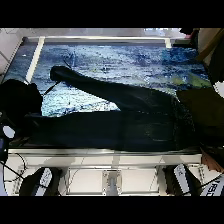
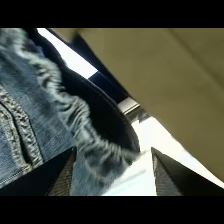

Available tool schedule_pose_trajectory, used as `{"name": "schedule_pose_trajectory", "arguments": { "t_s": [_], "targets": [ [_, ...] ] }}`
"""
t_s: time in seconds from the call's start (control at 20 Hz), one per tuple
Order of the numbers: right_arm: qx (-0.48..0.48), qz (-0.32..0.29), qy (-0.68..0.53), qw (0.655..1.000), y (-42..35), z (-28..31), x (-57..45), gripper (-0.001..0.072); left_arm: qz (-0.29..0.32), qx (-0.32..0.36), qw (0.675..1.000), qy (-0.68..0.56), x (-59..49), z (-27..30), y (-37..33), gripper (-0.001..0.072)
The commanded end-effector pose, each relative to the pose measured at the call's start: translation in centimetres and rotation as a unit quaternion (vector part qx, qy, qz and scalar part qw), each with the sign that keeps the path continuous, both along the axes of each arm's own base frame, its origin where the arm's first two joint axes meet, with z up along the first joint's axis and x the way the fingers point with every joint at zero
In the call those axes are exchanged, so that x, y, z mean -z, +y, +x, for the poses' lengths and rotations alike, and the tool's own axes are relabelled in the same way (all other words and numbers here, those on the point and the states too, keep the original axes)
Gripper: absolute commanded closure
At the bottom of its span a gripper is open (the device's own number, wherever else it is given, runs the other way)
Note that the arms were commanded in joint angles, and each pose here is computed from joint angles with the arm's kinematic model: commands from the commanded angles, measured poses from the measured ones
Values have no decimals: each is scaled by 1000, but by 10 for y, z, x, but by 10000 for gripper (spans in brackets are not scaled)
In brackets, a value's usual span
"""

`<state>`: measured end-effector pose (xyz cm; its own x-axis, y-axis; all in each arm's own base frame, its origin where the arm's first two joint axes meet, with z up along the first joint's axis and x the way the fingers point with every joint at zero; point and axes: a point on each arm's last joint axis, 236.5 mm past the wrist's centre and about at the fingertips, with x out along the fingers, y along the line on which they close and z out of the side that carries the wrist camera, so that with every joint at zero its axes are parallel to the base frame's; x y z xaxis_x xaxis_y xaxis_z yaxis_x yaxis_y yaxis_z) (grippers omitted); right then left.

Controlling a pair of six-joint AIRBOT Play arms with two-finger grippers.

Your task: Fold the clothes and pants, and hang the long-sleeved shirts on hangers.

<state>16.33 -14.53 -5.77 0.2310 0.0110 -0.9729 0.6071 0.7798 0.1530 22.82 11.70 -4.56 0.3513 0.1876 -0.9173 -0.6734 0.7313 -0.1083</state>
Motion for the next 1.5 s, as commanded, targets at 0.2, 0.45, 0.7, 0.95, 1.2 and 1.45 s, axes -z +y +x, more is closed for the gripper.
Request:
{"name": "schedule_pose_trajectory", "arguments": {
  "t_s": [0.2,0.45,0.7,0.95,1.2,1.45],
  "targets": [
    [69,-58,-138,986,-39,60,-140,184,73,-9,959,-273,-175,96,28,5],
    [1,13,-298,954,17,164,-178,184,-64,29,947,-312,-166,193,-16,5],
    [-112,55,-275,953,98,212,-146,184,-133,100,956,-241,-81,292,-84,5],
    [-148,63,-264,951,123,214,-140,184,-176,82,956,-220,-34,357,-106,6],
    [-148,57,-262,952,121,214,-139,184,-191,34,960,-202,2,362,-84,6],
    [-148,57,-262,952,121,214,-139,184,-192,21,950,-244,0,382,-94,7]
  ]
}}
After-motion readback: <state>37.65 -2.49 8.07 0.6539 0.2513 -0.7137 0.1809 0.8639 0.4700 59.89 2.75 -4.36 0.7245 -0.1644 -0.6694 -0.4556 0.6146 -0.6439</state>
